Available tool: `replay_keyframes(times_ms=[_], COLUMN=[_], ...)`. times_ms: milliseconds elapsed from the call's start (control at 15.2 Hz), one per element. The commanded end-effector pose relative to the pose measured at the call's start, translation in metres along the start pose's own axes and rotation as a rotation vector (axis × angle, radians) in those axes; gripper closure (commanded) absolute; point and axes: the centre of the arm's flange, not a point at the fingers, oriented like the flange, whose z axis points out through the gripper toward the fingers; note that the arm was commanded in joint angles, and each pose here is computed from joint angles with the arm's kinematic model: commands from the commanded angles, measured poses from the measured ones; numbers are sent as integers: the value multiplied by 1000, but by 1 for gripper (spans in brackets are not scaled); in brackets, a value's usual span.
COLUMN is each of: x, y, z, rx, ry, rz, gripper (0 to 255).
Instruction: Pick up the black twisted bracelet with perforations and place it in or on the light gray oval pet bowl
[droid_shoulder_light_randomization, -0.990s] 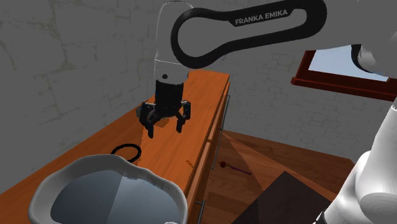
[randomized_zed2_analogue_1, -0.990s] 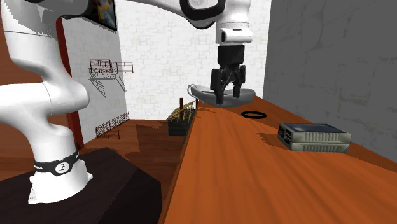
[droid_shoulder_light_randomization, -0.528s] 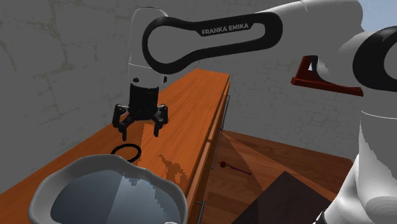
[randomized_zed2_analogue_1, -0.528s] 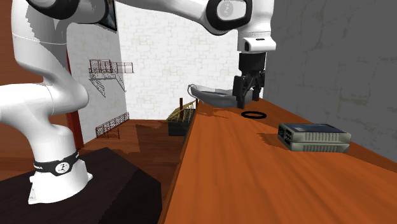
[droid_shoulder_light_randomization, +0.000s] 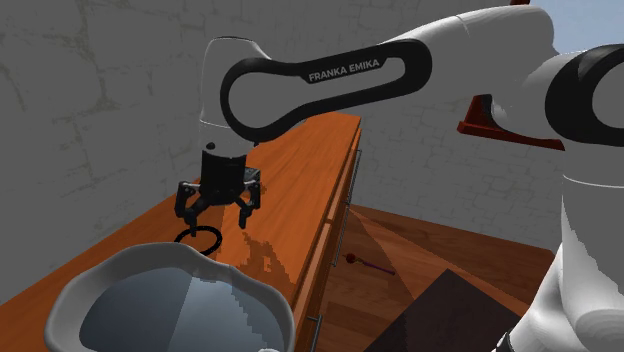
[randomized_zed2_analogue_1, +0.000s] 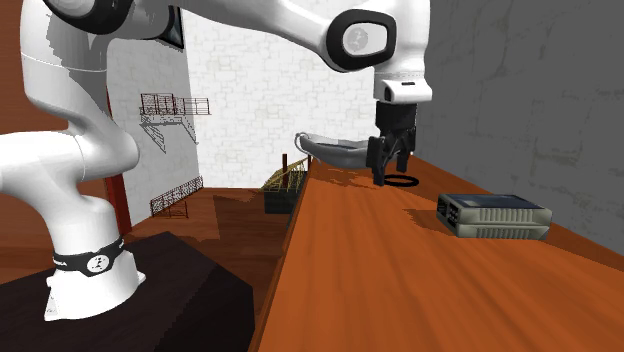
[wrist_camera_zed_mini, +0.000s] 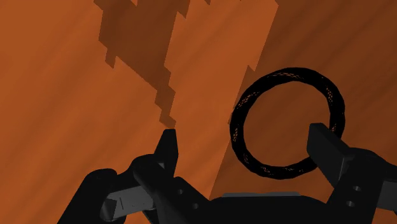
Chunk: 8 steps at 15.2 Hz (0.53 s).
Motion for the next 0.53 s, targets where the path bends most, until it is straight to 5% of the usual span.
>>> replay_keyframes(times_ms=[0,264,330,462], x=[0,0,0,0], y=[0,0,0,0], z=[1,1,1,1], rx=[0,0,0,0], ry=[0,0,0,0], rz=[0,0,0,0], gripper=[0,0,255,255])
